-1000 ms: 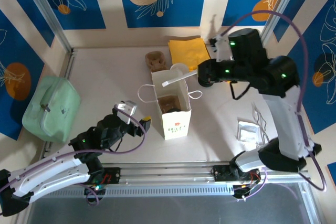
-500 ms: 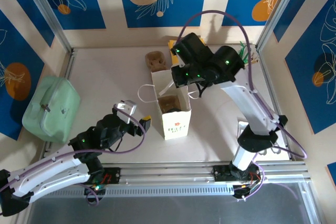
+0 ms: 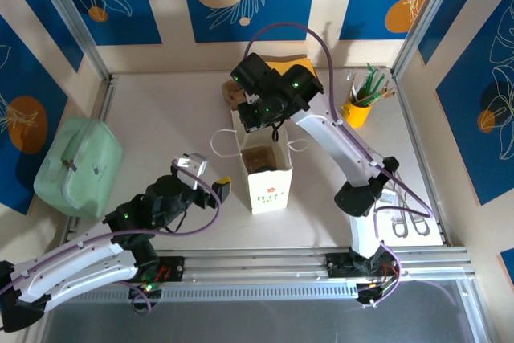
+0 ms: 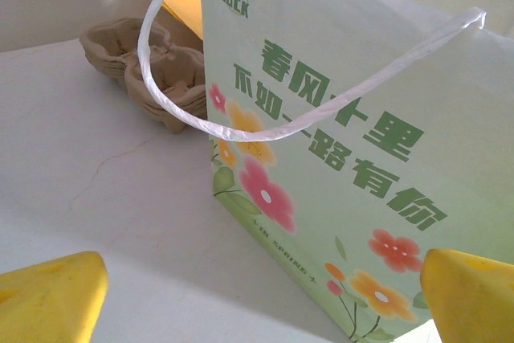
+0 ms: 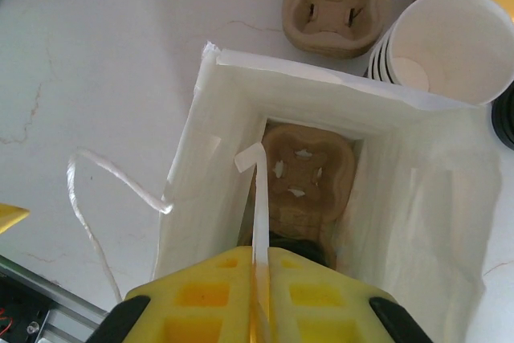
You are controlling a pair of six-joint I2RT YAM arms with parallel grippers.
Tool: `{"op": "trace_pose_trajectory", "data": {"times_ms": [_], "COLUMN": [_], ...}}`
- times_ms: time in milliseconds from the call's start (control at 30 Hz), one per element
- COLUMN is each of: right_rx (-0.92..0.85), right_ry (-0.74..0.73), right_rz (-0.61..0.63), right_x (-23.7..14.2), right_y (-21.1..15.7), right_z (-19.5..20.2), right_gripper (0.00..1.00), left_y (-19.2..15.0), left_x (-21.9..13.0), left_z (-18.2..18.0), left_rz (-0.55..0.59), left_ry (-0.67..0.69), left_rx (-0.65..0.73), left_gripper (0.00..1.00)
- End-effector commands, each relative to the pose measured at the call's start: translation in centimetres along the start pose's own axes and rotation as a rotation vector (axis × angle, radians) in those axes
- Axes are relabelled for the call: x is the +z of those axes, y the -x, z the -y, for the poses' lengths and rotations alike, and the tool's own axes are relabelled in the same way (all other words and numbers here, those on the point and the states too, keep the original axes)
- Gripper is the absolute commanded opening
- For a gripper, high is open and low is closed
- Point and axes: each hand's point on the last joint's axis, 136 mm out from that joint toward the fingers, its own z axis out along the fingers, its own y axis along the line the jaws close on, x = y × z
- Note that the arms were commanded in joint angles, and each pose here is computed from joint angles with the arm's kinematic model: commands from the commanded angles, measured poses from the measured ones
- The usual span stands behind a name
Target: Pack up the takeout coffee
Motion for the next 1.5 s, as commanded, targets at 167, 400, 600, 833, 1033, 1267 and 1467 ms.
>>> {"op": "trace_pose_trajectory", "data": {"times_ms": [167,400,600,833,1033,1267,1467], "right_rx": [-0.006,0.006,0.012,0.020,0.024,0.021,0.021], "right_ry": [0.022,0.028,0.043,0.056,0.139,0.252,0.291], "right_rz": [-0.054,-0.078,-0.084,-0.086,-0.054,0.021,0.083], "right_x": [1.1,2.0,2.2,2.1,0.3,-3.3,-6.1], "right_y": [-0.5,-0.6,-0.5,-0.5,-0.1,0.2,-0.2], "right_z": [-0.5,-0.6,-0.8,-0.9,-1.9,-3.1,-2.7], "right_gripper": [0.15,0.16,0.20,0.25,0.29,0.36,0.42], "left_y": [0.2,0.3,0.3,0.3,0.4,0.4,0.9], "left_x": [-0.3,-0.3,-0.3,-0.3,-0.4,-0.4,-0.6], "left_z": [0.4,0.4,0.5,0.4,0.3,0.4,0.5], "left_rz": [0.002,0.003,0.002,0.002,0.001,-0.002,-0.002], "left_ry": [-0.019,-0.021,-0.022,-0.019,-0.015,-0.017,-0.023], "left_rx": [-0.014,-0.018,-0.020,-0.020,-0.020,-0.020,-0.023], "left_gripper": [1.00,1.00,1.00,1.00,1.00,1.00,0.99]}}
